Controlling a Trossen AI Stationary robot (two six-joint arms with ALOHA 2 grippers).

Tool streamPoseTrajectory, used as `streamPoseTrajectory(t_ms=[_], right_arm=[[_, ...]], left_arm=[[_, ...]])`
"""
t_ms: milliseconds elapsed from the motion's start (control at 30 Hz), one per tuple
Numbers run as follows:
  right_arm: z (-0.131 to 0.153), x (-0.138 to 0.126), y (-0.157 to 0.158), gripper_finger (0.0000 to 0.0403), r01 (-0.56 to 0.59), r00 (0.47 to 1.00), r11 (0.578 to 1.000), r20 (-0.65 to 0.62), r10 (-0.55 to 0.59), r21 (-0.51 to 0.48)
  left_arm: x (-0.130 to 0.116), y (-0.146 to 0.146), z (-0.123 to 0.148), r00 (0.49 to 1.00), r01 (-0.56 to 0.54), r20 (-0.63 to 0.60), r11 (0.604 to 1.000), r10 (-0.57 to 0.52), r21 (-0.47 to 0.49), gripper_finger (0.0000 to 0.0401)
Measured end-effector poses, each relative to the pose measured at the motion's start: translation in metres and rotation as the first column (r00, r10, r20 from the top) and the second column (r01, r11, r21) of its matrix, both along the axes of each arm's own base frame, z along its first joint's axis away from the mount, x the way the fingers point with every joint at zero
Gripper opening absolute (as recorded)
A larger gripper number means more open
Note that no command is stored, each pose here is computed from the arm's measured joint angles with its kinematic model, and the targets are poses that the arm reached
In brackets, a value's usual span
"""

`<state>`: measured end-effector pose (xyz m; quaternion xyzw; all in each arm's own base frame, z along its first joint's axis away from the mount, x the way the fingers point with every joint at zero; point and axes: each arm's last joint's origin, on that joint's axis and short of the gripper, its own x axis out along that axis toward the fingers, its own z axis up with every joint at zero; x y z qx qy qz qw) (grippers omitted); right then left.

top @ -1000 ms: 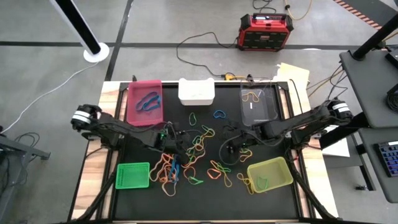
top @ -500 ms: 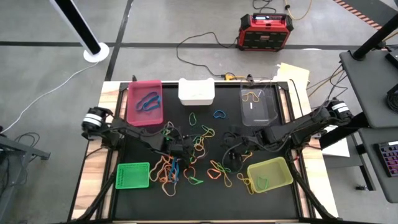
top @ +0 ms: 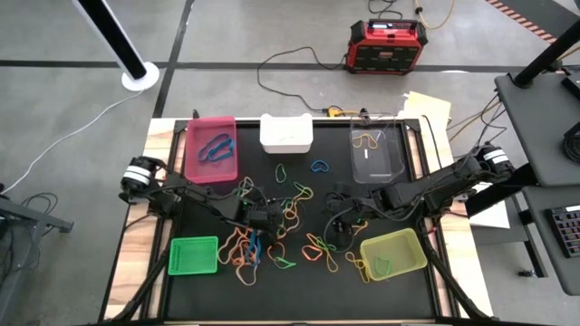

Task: Sort rubber bands into baskets
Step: Put the light yellow rubber band into the green bin

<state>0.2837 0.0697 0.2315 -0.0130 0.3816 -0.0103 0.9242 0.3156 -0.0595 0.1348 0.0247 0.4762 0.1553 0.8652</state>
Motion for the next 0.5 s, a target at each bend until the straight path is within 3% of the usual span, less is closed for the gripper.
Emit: streamPoseTrajectory(t_ms=[267,500], right_arm=[[0.000,0.000,-0.001,0.0150,0.012,1.000,1.000,0.004,-0.012,-0.024],[0.000,0.000,-0.002,0.0150,0.027,1.000,0.998,0.010,-0.027,-0.048]], left_arm=[[-0.005,-0.002,0.031,0.995,0.029,0.093,1.000,-0.029,-0.004,0.0000],[-0.024,-0.008,0.085,0.963,0.093,0.254,0.996,-0.092,0.007,0.0000]])
